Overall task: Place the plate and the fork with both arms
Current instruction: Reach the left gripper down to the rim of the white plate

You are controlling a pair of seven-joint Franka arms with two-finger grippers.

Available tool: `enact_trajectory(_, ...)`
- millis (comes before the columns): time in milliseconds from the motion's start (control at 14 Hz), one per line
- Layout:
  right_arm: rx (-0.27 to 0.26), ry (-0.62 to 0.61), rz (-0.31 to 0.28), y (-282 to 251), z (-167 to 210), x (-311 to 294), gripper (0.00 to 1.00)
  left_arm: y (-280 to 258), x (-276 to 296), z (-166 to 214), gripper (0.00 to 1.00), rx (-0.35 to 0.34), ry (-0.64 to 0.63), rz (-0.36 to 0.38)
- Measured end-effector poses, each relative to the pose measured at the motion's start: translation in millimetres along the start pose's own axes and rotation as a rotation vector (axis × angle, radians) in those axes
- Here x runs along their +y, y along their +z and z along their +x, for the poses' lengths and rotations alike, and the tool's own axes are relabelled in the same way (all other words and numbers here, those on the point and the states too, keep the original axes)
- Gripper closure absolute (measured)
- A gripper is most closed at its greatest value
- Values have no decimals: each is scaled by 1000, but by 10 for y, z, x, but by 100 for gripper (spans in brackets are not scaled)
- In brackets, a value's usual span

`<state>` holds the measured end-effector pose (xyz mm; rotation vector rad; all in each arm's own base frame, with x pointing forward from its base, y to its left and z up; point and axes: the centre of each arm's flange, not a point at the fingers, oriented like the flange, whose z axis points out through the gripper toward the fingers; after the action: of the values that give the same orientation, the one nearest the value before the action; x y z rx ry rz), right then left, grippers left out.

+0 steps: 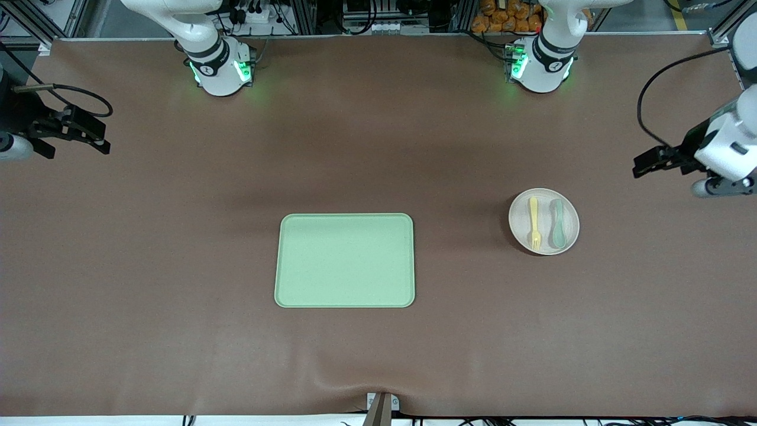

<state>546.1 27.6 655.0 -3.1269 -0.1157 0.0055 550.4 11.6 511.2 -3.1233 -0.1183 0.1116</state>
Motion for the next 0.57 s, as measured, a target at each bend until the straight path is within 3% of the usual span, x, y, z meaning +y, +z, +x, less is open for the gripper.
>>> enact_trajectory(569, -2, 0, 0, 4, -1, 0, 0, 1542, -183, -231, 0, 25, -102, -92)
